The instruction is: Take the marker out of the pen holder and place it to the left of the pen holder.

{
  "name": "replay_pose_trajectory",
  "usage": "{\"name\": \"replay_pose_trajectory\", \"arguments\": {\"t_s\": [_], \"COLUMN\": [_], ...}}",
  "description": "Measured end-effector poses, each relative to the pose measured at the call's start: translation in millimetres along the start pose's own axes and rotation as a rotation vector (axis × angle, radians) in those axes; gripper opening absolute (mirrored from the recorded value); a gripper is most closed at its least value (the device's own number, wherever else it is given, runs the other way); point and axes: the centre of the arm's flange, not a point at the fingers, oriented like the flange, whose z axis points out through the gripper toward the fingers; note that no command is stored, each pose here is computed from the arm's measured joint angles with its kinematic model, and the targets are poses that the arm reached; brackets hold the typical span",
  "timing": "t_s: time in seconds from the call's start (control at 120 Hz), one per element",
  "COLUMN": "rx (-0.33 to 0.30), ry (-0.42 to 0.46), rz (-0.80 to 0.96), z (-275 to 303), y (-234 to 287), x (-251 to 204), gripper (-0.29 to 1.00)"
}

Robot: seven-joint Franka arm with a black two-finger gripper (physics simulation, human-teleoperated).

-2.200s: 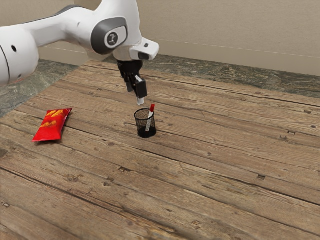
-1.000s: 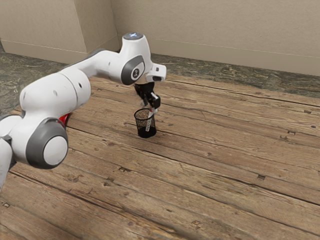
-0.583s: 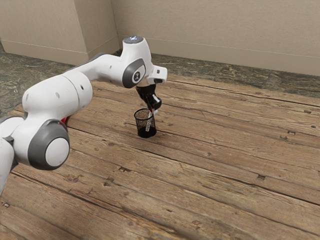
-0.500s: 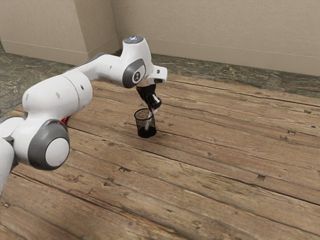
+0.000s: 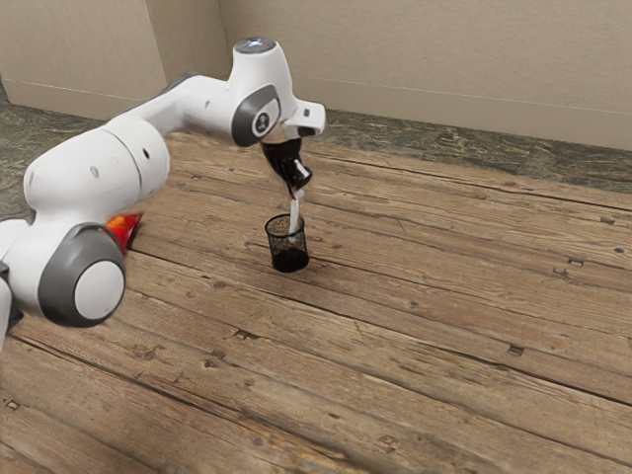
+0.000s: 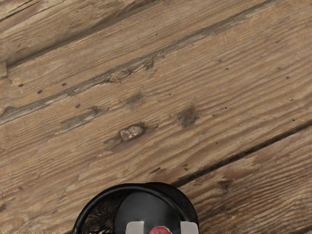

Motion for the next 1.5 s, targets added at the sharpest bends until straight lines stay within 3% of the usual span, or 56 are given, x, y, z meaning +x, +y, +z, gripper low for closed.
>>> {"name": "replay_pose_trajectory", "arguments": {"t_s": [0.192,0.375,0.717,0.917,1.117,1.267,1.375,1.5], "rx": [0.02,0.047,-0.002,-0.024,-0.061,-0.122,-0.155,-0.133], "ry": [-0.01,-0.057,-0.385,-0.531,-0.588,-0.559,-0.518,-0.456], "rz": [0.02,-0.022,-0.146,-0.165,-0.181,-0.169,-0.085,0.011], "z": [-61.7,-108.9,-29.7,-5.5,7.0,-24.3,-90.3,-144.4], "y": [12.0,-20.3,-93.3,-102.0,-107.4,-100.6,-48.6,26.3], "x": [1.1,-23.4,-95.7,-121.1,-134.7,-139.4,-138.4,-163.8], "gripper": [-0.08,-0.08,-0.08,-0.07,0.32,0.52,0.59,0.64]}}
